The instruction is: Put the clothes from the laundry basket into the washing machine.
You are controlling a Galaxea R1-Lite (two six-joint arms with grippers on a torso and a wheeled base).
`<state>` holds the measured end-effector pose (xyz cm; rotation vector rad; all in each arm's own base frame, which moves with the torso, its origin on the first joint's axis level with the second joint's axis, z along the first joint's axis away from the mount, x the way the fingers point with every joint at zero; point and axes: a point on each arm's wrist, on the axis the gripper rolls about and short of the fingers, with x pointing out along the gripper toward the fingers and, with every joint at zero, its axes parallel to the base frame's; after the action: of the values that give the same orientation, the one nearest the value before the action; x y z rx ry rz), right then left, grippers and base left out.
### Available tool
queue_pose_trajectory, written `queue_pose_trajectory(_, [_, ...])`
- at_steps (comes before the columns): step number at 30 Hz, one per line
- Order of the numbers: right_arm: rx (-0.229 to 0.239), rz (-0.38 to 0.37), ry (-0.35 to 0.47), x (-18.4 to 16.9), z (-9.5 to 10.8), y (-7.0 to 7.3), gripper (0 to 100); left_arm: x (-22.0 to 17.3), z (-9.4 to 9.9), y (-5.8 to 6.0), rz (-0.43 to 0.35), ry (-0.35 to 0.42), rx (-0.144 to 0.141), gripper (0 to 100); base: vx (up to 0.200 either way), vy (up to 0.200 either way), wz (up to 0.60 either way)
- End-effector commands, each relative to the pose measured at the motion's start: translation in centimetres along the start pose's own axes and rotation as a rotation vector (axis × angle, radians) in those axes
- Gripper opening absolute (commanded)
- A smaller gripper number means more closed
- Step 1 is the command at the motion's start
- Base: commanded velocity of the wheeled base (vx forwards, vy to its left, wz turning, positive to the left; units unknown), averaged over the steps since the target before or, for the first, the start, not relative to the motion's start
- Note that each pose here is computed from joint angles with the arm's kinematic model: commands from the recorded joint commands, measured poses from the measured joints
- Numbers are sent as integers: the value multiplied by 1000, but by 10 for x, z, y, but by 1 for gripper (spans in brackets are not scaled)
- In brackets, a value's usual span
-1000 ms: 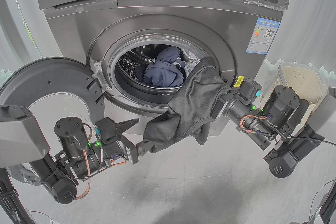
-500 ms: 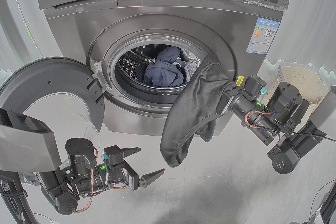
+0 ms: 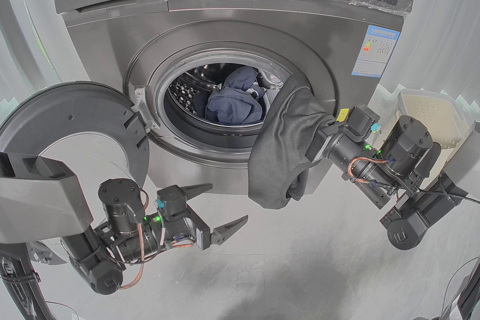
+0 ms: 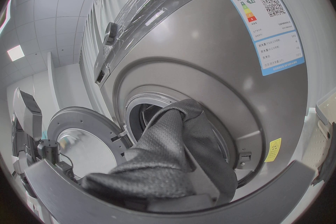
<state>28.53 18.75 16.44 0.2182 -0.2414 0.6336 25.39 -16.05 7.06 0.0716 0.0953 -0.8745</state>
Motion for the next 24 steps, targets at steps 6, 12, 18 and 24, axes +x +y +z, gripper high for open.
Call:
queue_pose_trajectory(6, [17, 40, 4, 1, -2, 15, 0, 56, 0, 8, -8, -97, -7, 100, 0, 0, 0])
queue_pose_trajectory(12, [28, 58, 9, 1, -4, 22, 0, 74, -1, 6, -8, -125, -46, 100, 0, 0, 0])
queue_pose_trajectory(18, [62, 100, 19, -1, -6, 37, 0, 99, -11, 13, 9, -150, -43, 100, 0, 0, 0])
queue_pose_trajectory(24, [91, 125, 30, -3, -8, 47, 0, 112, -11, 19, 45, -187, -35, 100, 0, 0, 0])
